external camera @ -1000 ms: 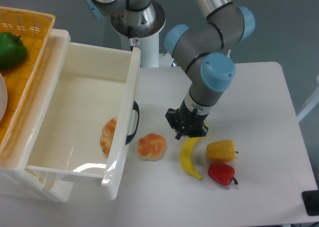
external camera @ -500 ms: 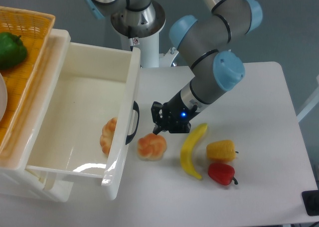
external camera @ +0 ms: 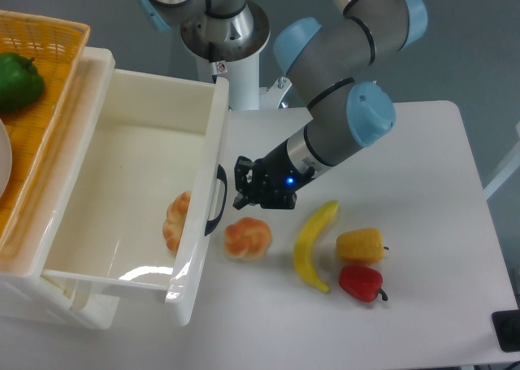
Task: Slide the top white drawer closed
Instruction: 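Move the gripper toward the black handle of the open white drawer, then push the drawer front with the gripper into the drawer unit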
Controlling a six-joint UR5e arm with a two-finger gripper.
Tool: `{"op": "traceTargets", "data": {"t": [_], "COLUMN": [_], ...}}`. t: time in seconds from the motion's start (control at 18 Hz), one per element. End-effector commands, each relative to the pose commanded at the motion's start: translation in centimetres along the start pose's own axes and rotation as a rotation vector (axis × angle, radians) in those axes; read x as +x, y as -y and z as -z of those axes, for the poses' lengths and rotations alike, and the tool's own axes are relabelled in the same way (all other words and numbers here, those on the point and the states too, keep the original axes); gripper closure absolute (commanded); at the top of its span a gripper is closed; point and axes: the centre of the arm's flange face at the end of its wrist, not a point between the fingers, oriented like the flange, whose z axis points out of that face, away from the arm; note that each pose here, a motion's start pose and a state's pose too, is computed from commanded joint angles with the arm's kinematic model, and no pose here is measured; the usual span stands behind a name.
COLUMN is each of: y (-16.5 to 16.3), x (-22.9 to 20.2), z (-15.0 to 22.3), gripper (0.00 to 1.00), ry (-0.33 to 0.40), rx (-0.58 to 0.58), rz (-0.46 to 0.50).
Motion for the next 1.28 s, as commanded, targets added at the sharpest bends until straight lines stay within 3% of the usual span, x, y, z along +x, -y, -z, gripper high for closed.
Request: {"op": "traceTargets", "data": {"t": [0.61,1.28], "y": [0.4,1.3], "x": [2.0,4.0], "z": [0.4,-1.7], "gripper": [1.00,1.00], "ry": [-0.013,-0.035], "rx": [0.014,-0.013], "rz": [-0.013,-0.038]}}
